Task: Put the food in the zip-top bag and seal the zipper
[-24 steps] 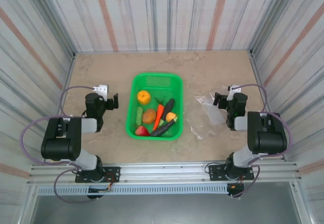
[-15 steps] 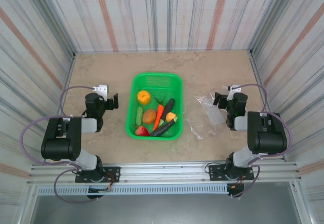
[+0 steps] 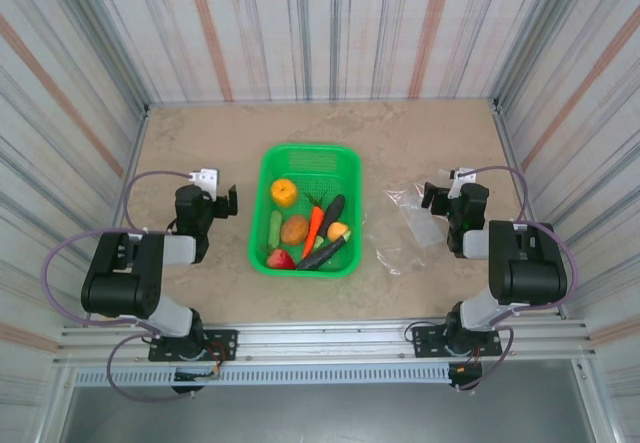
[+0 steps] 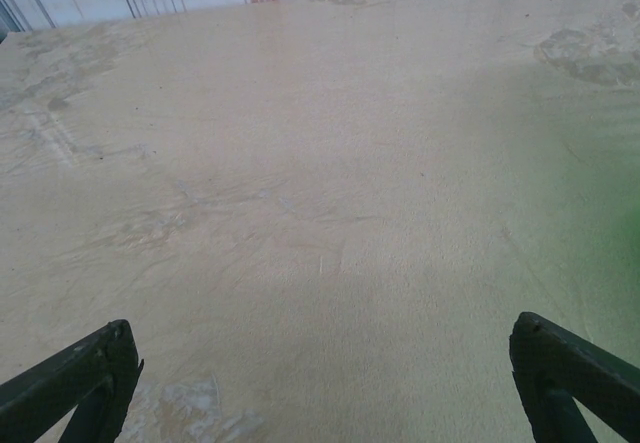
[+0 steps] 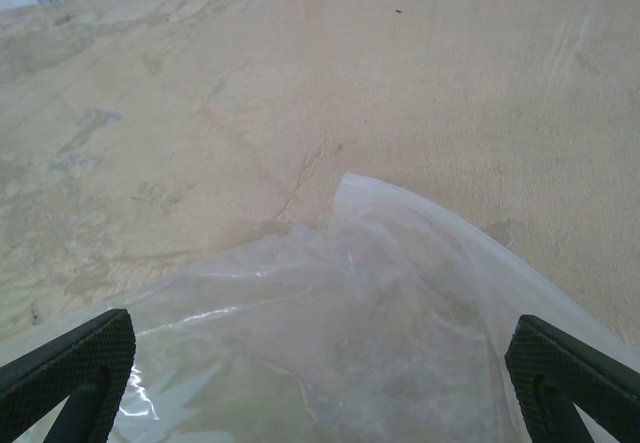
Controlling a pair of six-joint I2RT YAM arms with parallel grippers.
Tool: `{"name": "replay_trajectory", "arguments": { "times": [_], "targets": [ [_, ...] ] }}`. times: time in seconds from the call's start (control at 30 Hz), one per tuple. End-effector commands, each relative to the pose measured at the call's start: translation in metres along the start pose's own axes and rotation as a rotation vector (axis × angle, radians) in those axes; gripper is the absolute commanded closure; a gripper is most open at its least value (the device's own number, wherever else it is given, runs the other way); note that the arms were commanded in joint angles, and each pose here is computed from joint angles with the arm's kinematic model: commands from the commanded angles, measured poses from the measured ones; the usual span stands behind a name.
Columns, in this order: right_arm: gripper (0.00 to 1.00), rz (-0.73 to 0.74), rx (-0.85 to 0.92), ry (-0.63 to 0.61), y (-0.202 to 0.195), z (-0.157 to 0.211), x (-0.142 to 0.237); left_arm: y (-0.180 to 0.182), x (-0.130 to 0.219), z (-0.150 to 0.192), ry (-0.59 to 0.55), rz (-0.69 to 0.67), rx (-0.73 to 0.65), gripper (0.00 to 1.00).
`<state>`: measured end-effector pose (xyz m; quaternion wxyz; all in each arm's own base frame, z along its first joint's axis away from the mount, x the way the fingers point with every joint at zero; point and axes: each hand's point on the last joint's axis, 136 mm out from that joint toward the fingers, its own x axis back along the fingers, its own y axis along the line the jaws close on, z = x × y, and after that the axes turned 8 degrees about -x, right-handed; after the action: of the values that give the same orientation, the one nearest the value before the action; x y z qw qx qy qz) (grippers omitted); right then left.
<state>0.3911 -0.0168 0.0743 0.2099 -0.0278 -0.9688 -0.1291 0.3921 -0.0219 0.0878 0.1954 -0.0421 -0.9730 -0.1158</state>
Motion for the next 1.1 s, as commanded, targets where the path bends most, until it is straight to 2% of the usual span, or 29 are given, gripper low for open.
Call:
{"name": "replay_trajectory", "arguments": {
  "times": [0.0,0.1,0.17,0.2,0.33,0.43,0.53,0.6,0.7,0.73,0.8,0.87,0.93,1.0,1.07],
  "targets": [
    [0.01,-0.062,0.022,-0.015,0.011,-0.011,0.002,0.012,0.006,-0.011,-0.037,-0.063,-0.013,0.01],
    [0.01,0.01,0.015,0.041,0.015,-0.044,0.013,0.026,0.025,-0.034,-0.01,-0.145,-0.009,0.01],
    [0.01,0.07,-0.053,0.002,0.021,-0.079,0.028,0.03,0.043,-0.068,-0.09,-0.188,-0.037,0.01],
    [0.01,0.039,-0.066,-0.025,0.037,-0.1,0.039,0.028,0.054,-0.089,-0.146,-0.186,-0.048,0.01],
    [0.01,-0.151,0.015,-0.147,0.13,-0.164,0.106,-0.005,0.099,-0.17,-0.298,-0.051,-0.057,0.01],
    [0.01,-0.307,0.074,-0.171,0.189,-0.18,0.165,-0.054,0.15,-0.209,-0.368,0.157,-0.047,0.01],
    [0.01,-0.331,0.09,-0.114,0.211,-0.176,0.206,-0.093,0.212,-0.231,-0.415,0.3,-0.108,0.01],
    [0.01,-0.309,0.092,-0.064,0.213,-0.172,0.226,-0.102,0.242,-0.233,-0.378,0.304,-0.142,0.01],
    [0.01,-0.207,-0.01,0.096,0.189,-0.159,0.245,-0.09,0.265,-0.219,-0.221,0.243,-0.101,0.01],
    [0.01,-0.177,-0.059,0.15,0.177,-0.151,0.25,-0.09,0.271,-0.207,-0.15,0.282,-0.107,0.01],
    [0.01,-0.339,-0.087,0.24,0.186,-0.133,0.263,-0.093,0.286,-0.188,-0.03,0.391,-0.144,0.01],
    [0.01,-0.4,-0.189,0.324,0.18,-0.113,0.262,-0.092,0.29,-0.173,0.029,0.427,-0.123,0.01],
    [0.01,-0.374,-0.227,0.451,0.171,-0.09,0.259,-0.1,0.298,-0.159,0.066,0.523,-0.087,0.01],
    [0.01,-0.318,-0.218,0.516,0.16,-0.067,0.255,-0.115,0.308,-0.146,0.133,0.646,-0.062,0.02],
    [0.01,-0.311,-0.212,0.574,0.157,-0.046,0.255,-0.135,0.313,-0.125,0.238,0.747,-0.063,0.14]
  ]
}}
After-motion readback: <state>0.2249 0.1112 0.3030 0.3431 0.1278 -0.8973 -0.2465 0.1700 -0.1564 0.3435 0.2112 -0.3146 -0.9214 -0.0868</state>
